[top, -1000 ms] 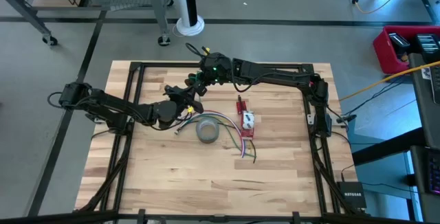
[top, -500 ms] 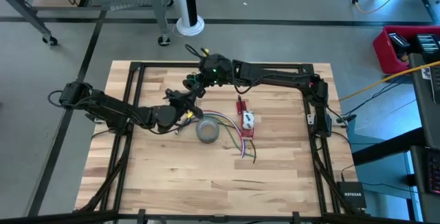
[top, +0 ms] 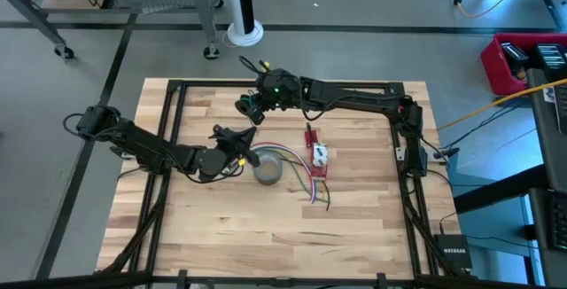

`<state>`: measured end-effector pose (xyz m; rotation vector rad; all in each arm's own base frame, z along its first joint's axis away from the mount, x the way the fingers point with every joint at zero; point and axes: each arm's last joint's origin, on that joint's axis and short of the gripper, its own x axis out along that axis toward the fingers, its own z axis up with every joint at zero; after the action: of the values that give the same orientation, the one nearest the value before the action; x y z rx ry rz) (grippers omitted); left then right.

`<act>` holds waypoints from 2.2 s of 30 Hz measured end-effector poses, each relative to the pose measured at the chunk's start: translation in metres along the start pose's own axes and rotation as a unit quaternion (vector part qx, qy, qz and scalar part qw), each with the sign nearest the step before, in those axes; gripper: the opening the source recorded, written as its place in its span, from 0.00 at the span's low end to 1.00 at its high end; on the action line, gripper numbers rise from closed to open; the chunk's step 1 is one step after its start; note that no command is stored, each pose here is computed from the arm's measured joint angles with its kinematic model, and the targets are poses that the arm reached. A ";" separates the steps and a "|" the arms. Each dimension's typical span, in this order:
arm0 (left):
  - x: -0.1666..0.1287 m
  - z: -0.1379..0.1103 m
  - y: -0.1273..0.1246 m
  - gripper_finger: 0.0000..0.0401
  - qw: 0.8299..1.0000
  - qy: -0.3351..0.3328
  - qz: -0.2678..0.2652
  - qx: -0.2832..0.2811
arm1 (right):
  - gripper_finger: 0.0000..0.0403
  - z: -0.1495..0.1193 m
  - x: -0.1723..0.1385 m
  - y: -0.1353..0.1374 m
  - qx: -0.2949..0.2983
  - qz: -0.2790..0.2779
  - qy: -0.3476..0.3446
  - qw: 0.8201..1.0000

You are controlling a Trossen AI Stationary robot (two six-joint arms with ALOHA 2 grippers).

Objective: Coil cords
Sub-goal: Uncoil the green wire from the black spool

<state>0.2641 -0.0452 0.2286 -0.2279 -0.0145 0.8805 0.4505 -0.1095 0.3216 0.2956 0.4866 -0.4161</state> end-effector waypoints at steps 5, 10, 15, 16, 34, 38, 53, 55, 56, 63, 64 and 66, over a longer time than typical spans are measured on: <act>-0.001 0.000 0.000 0.01 0.998 -0.001 0.002 0.060 | 0.00 -0.006 0.000 0.000 -0.004 0.007 0.034 0.999; -0.005 0.003 0.007 0.01 0.992 0.001 0.037 0.120 | 0.00 -0.017 -0.002 -0.002 -0.008 0.014 0.096 0.995; -0.016 0.006 0.021 0.01 0.988 0.015 0.066 0.142 | 0.00 -0.021 -0.003 -0.003 -0.014 0.014 0.117 0.993; -0.018 0.006 0.025 0.00 0.987 0.016 0.077 0.138 | 0.00 -0.020 -0.005 -0.003 -0.016 0.016 0.118 0.993; -0.086 0.005 0.130 0.01 0.997 0.030 0.047 0.048 | 0.00 0.021 -0.124 -0.003 0.026 0.072 0.091 0.993; -0.087 0.005 0.130 0.01 0.997 0.031 0.042 0.057 | 0.00 0.029 -0.175 -0.008 0.058 0.076 0.078 0.992; -0.087 0.005 0.129 0.01 0.998 0.032 0.040 0.022 | 0.00 -0.058 -0.226 -0.040 0.199 0.027 0.128 0.971; -0.087 0.006 0.126 0.01 0.999 0.030 0.037 -0.007 | 0.00 -0.081 -0.216 -0.044 0.216 0.037 0.117 0.969; -0.087 0.006 0.125 0.01 0.999 0.032 0.035 -0.022 | 0.00 -0.092 -0.210 -0.046 0.222 0.049 0.113 0.967; -0.083 0.002 0.104 0.01 0.995 0.092 -0.008 -0.021 | 0.00 -0.141 -0.176 -0.051 0.233 0.182 0.025 0.955; -0.082 0.001 0.101 0.01 0.995 0.095 -0.012 -0.020 | 0.00 -0.145 -0.173 -0.052 0.231 0.197 0.013 0.953; -0.079 0.001 0.095 0.01 0.995 0.094 -0.019 -0.021 | 0.00 -0.149 -0.167 -0.052 0.227 0.223 -0.019 0.948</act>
<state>0.1408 -0.0474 0.2169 -0.3482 0.1383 0.8187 0.2351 -0.0475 0.2714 0.8246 0.2681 -0.0848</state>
